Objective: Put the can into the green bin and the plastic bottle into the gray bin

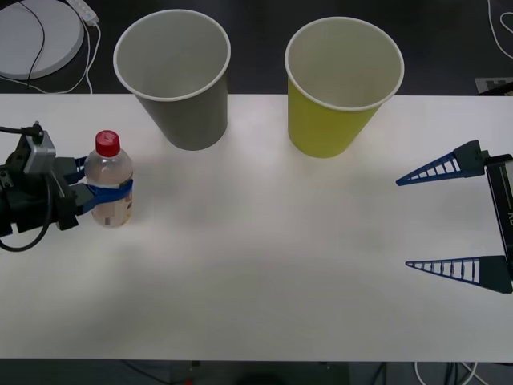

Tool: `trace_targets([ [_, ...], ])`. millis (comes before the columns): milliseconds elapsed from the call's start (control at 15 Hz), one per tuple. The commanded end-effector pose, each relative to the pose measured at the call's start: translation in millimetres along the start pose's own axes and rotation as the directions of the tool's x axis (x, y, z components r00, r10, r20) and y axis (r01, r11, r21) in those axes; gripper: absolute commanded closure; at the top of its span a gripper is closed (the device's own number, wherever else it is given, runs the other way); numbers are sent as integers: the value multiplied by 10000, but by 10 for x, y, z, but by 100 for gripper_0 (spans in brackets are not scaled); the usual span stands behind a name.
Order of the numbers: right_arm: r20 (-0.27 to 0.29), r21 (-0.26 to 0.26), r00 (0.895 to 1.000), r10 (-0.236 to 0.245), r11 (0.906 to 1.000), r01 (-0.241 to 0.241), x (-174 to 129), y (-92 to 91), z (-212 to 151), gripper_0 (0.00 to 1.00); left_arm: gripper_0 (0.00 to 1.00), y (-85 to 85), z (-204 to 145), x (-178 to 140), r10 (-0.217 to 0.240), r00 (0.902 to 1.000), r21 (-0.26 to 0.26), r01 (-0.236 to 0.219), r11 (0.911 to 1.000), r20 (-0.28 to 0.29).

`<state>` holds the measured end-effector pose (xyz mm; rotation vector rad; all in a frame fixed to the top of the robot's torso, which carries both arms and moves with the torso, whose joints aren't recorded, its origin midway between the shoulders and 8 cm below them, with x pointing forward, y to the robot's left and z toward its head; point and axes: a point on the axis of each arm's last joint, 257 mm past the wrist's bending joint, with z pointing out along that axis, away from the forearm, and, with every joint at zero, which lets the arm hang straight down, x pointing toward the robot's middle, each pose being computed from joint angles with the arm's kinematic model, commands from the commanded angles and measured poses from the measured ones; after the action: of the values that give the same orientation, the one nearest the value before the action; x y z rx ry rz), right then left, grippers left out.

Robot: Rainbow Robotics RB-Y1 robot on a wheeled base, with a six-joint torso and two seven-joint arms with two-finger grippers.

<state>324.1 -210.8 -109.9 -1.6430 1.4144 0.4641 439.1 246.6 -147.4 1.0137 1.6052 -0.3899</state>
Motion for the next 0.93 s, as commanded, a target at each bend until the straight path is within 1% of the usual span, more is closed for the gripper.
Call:
trace_targets([
  [67, 0, 0, 10000, 0, 10000, 0, 0, 0, 0, 0, 100, 143, -94, -21, -289, 9995, -332, 285, 9990, -112],
  [267, 0, 0, 10000, 0, 10000, 0, 0, 0, 0, 0, 100, 277, -196, -50, -529, 9983, -603, 513, 9969, -245],
  [400, 0, 0, 10000, 0, 10000, 0, 0, 0, 0, 0, 100, 362, -245, -65, -603, 9975, -782, 573, 9953, -372],
  [533, 0, 0, 10000, 0, 10000, 0, 0, 0, 0, 0, 100, 451, -301, -97, -855, 9951, -953, 805, 9922, -498],
  [667, 0, 0, 10000, 0, 10000, 0, 0, 0, 0, 0, 100, 535, -386, -130, -933, 9921, -1020, 846, 9912, -836],
  [800, 0, 0, 10000, 0, 10000, 0, 0, 0, 0, 0, 100, 585, -467, -181, -1036, 9886, -956, 933, 9910, -1089],
  [933, 0, 0, 10000, 0, 10000, 0, 0, 0, 0, 0, 100, 658, -590, -235, -993, 9827, -920, 856, 9921, -1563],
])
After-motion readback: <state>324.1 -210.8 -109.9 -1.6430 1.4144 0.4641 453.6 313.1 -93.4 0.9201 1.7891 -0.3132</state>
